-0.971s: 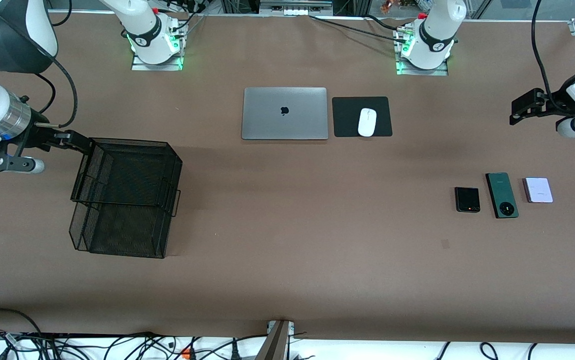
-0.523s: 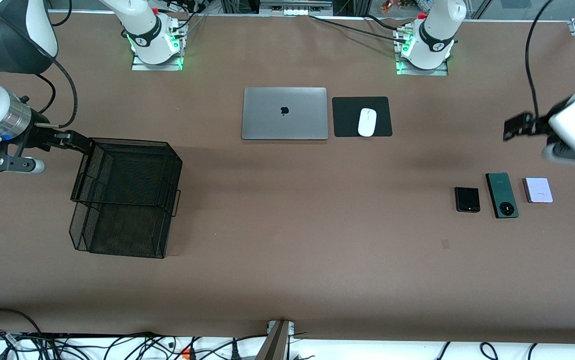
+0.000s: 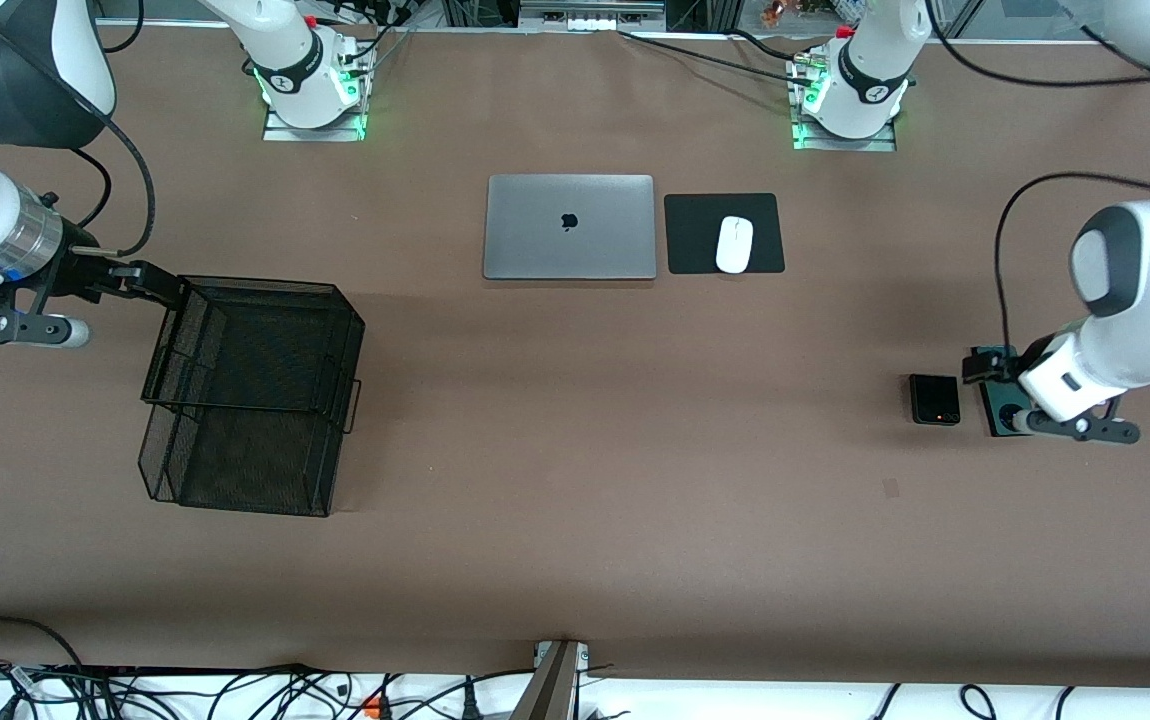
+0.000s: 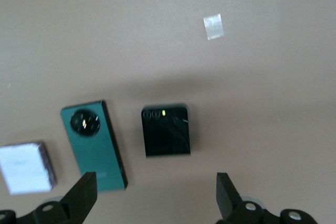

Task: Place phones with both arms
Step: 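Grasp the black flip phone with the left gripper and lift it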

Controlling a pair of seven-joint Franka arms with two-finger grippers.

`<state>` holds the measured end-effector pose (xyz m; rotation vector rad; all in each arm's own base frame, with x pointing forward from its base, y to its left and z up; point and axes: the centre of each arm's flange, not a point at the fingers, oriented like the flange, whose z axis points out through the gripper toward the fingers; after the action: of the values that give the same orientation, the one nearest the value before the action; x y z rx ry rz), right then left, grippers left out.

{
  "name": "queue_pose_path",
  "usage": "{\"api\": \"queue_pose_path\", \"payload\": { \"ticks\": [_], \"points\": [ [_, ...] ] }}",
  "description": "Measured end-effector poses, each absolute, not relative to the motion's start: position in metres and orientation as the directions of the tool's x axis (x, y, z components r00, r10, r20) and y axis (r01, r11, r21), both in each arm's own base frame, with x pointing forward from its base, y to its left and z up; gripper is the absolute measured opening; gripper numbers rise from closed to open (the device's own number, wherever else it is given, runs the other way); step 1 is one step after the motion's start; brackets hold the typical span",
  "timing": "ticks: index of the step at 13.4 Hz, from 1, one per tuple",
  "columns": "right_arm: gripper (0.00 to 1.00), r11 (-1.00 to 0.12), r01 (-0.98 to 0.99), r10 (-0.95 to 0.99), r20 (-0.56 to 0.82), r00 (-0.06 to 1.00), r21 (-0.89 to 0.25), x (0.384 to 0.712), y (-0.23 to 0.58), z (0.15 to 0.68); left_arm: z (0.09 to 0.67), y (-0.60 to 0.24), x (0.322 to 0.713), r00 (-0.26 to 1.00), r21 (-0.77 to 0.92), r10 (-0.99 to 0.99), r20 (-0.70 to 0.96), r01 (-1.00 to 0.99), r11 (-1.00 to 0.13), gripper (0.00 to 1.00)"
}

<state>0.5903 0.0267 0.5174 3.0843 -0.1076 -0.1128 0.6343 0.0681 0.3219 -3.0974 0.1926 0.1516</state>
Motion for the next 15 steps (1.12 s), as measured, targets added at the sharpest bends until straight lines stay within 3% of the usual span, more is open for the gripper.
{"api": "queue_pose_path", "payload": {
  "ticks": [5,15],
  "points": [
    [1.0,-0.996,-0.068,-0.072,-0.074,0.995,0.056,0.59,0.027,0.517,0.218,0.085,0.606,0.996,-0.042,-0.089,-0.009,-0.09,-0.995,1.0],
    [1.0,-0.996,-0.068,-0.072,-0.075,0.995,0.056,0.59,0.027,0.517,0.172,0.077,0.565,1.0,-0.038,-0.001,0.03,0.001,-0.999,1.0]
  ]
}}
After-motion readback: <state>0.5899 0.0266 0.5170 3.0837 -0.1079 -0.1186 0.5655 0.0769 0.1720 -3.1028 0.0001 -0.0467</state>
